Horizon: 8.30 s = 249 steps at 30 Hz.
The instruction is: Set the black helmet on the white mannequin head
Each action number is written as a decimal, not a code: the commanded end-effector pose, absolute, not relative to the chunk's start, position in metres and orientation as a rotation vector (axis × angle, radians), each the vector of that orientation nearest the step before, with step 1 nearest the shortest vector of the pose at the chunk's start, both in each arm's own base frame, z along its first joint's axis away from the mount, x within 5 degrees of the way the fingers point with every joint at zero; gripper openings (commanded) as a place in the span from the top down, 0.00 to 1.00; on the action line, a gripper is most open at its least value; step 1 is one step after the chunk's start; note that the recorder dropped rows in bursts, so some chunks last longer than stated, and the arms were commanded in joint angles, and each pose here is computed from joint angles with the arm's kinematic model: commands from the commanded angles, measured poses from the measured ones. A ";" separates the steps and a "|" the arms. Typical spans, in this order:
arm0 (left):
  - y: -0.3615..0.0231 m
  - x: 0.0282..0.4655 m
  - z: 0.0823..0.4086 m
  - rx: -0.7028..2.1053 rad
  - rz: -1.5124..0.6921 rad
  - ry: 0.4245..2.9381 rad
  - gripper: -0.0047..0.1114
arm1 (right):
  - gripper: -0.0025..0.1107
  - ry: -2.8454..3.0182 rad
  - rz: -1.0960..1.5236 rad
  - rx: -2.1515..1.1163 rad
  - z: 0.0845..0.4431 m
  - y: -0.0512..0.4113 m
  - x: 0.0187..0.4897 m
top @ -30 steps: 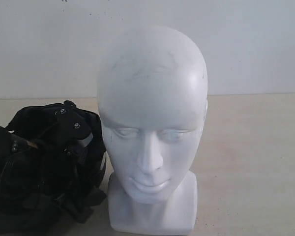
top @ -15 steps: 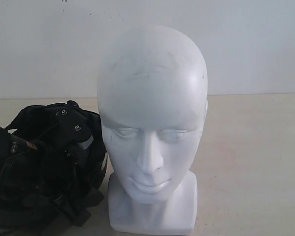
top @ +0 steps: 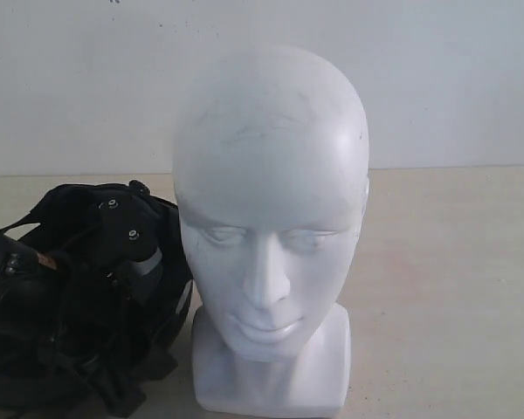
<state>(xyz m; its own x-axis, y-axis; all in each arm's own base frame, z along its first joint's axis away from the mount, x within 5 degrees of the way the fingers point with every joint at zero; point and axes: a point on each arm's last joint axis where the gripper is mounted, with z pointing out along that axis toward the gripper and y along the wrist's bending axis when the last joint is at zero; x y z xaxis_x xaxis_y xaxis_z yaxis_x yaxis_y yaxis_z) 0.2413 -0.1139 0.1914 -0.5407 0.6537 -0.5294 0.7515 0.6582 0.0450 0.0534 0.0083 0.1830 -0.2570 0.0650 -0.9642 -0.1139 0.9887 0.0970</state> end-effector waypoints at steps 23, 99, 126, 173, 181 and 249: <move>-0.116 0.261 0.180 0.851 -0.230 2.370 0.35 | 0.98 1.808 0.164 -0.032 0.184 0.008 0.053; -0.097 0.193 0.206 1.196 -0.252 2.362 0.51 | 0.98 1.808 0.164 -0.032 0.184 0.008 0.053; -0.100 0.205 0.173 1.146 -0.266 2.462 0.42 | 0.98 1.807 0.164 -0.032 0.184 0.008 0.053; -0.096 0.172 0.241 0.832 -0.442 2.319 0.92 | 0.98 1.807 0.164 -0.032 0.184 0.008 0.053; -0.091 0.153 0.264 0.805 -0.470 2.234 0.92 | 0.98 1.807 0.164 -0.032 0.184 0.008 0.053; -0.007 0.015 0.378 -0.137 -0.910 1.109 0.92 | 0.98 1.807 0.164 -0.032 0.184 0.008 0.053</move>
<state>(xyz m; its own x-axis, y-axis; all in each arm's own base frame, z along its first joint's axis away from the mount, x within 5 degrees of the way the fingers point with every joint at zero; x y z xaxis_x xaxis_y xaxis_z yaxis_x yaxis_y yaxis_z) 0.0239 0.0036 0.3694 0.1294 -0.6746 -0.7268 0.3940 0.7076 -0.5866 0.0534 0.0083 0.1830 -0.2570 0.0650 -0.9642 -0.1139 0.9887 0.0970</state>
